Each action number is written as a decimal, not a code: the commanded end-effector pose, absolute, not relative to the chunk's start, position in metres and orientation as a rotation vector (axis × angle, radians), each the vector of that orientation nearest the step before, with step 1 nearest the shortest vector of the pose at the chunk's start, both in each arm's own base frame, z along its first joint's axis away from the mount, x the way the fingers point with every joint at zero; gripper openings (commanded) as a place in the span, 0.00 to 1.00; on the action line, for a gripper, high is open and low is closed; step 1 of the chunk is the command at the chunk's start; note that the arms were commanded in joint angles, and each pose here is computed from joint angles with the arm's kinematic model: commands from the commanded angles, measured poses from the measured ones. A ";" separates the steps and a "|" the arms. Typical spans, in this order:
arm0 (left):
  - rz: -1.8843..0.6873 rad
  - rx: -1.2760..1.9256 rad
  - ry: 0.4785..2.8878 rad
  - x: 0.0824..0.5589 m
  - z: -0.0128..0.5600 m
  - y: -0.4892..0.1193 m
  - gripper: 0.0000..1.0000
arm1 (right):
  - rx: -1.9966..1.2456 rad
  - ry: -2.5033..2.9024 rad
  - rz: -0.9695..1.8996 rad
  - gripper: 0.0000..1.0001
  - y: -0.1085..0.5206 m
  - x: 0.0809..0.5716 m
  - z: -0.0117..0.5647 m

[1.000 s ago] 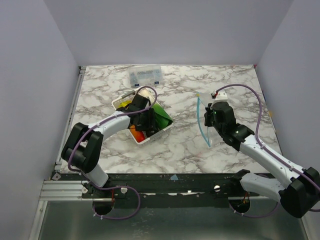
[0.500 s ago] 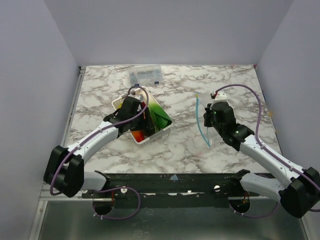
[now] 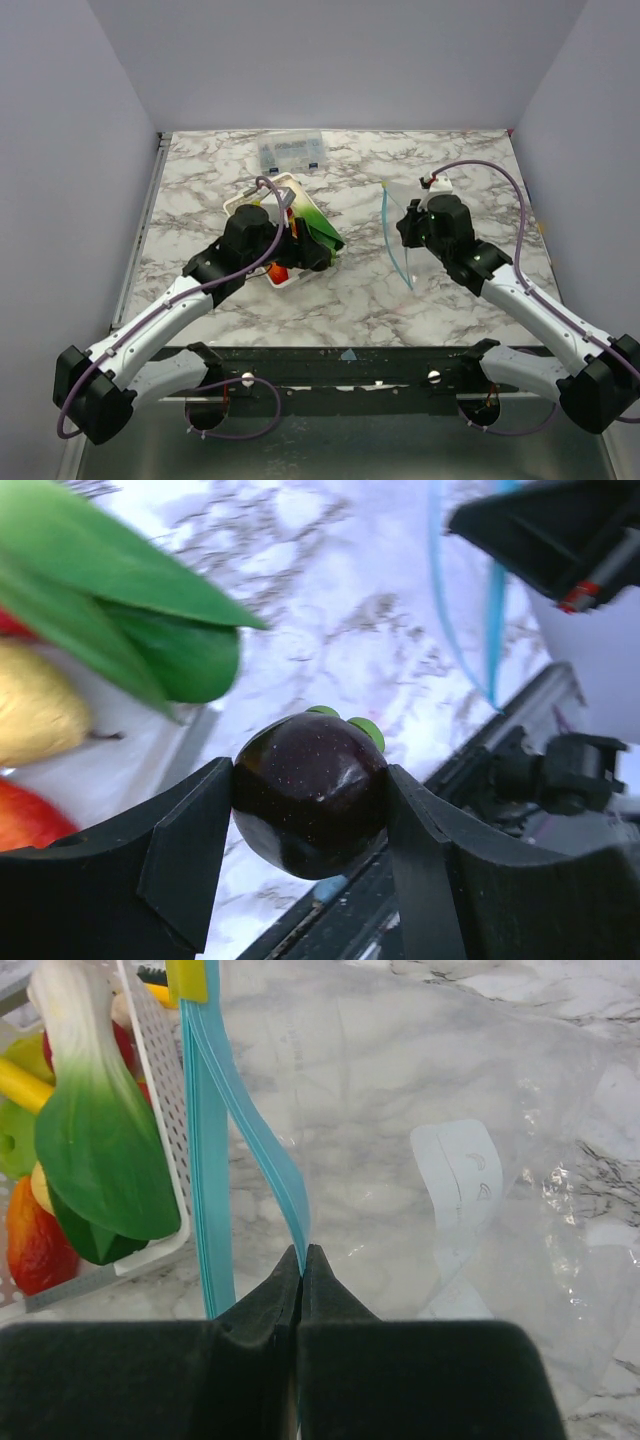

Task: Place the food in the zip-top bag and seal the zipper

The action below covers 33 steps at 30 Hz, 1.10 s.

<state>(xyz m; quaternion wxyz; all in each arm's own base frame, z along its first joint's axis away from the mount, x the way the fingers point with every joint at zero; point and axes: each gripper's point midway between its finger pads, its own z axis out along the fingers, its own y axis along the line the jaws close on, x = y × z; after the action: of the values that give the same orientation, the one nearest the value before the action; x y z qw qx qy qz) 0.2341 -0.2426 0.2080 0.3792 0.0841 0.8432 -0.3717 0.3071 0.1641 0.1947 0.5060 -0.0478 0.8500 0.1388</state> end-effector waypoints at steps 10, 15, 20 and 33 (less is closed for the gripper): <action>-1.512 0.413 1.759 0.210 0.332 -0.332 0.14 | -0.096 2.060 0.610 0.01 0.201 0.294 0.220; -1.524 0.373 1.737 0.229 0.339 -0.347 0.13 | -0.090 2.036 0.713 0.01 0.212 0.289 0.232; -1.509 0.335 1.745 0.249 0.338 -0.361 0.11 | -0.084 2.039 0.749 0.01 0.216 0.287 0.238; -1.201 0.219 1.987 0.290 0.254 -0.354 0.08 | -0.010 1.958 0.779 0.01 0.211 0.287 0.271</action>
<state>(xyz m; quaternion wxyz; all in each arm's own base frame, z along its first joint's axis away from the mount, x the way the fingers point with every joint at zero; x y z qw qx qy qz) 0.2780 -0.3627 0.2800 0.3843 0.1006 0.7497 -0.5293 0.2881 0.2071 0.2331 0.4667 -0.0131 0.8356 0.2896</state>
